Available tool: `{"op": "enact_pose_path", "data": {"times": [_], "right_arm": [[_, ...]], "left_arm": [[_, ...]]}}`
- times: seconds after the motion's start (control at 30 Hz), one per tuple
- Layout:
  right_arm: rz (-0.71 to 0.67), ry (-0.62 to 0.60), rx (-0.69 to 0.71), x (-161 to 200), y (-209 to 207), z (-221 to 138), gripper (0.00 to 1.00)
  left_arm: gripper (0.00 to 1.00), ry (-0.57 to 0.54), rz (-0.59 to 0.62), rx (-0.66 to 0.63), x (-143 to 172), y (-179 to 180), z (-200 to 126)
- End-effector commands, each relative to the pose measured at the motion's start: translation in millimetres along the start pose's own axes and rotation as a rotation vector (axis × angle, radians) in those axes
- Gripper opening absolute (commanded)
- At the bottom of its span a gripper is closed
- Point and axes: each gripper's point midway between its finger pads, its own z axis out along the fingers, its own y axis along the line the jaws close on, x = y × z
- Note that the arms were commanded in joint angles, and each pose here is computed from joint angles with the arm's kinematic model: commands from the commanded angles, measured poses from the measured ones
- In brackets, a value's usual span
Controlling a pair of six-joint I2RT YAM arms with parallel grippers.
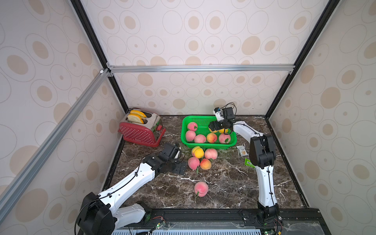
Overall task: Put the peaches into the basket
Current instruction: Place the peach in the basket.
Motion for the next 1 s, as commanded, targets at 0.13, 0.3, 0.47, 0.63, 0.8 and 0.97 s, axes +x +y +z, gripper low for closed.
{"op": "enact_pose_path", "data": {"times": [0.13, 0.3, 0.47, 0.63, 0.8, 0.97], "right_arm": [[-0.024, 0.054, 0.027, 10, 6, 9, 0.91], [-0.029, 0.050, 0.030, 5, 7, 6, 0.91], [-0.036, 0.044, 0.035, -1, 9, -3, 0.91], [-0.047, 0.025, 0.028, -8, 20, -19, 0.91], [-0.055, 0.009, 0.037, -8, 32, -48, 0.91], [-0.038, -0.011, 0.029, 5, 47, -85, 0.92]], "left_arm": [[0.99, -0.042, -0.006, 0.005, -11, -2, -8], [0.99, -0.043, -0.005, 0.009, -11, -3, -9], [0.99, -0.050, -0.003, 0.011, -13, -4, -9], [0.99, -0.052, -0.008, 0.017, -13, -5, -9], [0.99, -0.059, -0.014, 0.030, -15, -7, -10], [0.99, -0.075, -0.024, 0.068, -31, -18, -6]]}}
